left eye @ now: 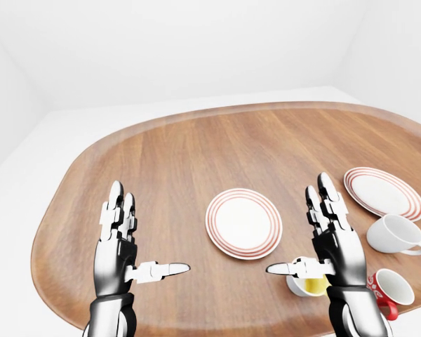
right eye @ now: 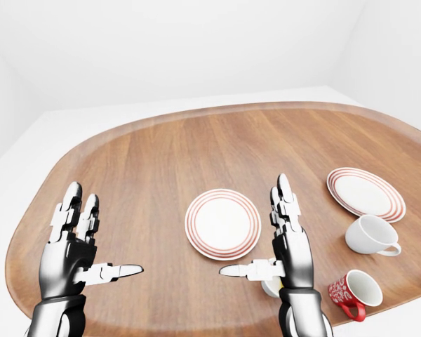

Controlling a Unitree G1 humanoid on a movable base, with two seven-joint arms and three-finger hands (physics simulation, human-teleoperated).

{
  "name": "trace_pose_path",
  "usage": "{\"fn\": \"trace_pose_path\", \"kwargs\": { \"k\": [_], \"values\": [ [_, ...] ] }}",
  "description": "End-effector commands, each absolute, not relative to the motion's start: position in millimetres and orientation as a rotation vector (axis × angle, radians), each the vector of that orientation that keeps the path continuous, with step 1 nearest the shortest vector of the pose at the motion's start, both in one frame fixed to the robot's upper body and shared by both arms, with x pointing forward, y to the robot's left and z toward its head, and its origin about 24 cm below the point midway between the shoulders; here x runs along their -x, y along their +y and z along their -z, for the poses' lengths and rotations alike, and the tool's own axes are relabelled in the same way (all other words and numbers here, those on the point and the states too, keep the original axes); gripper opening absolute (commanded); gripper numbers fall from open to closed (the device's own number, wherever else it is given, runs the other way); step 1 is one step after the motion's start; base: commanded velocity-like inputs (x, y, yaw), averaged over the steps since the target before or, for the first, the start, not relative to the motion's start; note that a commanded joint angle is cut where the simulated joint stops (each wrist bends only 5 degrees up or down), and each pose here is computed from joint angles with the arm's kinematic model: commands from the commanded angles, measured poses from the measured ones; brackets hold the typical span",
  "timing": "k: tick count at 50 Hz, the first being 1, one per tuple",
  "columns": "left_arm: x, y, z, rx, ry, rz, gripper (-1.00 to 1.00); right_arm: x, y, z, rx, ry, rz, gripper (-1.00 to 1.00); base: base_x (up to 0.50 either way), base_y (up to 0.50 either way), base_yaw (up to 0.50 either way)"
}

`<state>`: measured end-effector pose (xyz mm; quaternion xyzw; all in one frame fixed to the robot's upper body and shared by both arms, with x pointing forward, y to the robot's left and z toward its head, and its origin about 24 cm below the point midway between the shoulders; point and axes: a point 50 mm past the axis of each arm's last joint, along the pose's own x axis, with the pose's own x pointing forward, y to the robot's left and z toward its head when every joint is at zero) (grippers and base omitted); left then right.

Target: Put the red mug on the left plate.

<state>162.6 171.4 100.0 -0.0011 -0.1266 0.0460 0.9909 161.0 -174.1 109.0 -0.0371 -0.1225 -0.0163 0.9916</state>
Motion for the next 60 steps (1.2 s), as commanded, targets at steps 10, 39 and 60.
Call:
{"fn": "trace_pose_path", "kwargs": {
  "k": [10,39,60],
  "values": [
    [-163.4,171.8,-100.1,0.001,-0.256,-0.092,1.0,-168.2,-172.5,-105.6,0.106,-0.227,0.051,1.0,0.42,-0.08,0.0],
    [-161.0,170.4,-101.5,-0.025,-0.255,-0.117,1.0,-202.1,-255.6,-184.8,1.317,0.033,0.136,1.0,0.0,0.0,0.0],
    [-163.8,168.2,-100.5,-0.04,-0.254,-0.12,1.0,-208.4,-328.9,-191.6,1.277,0.208,0.263,1.0,0.0,0.0,0.0]
  ]
}}
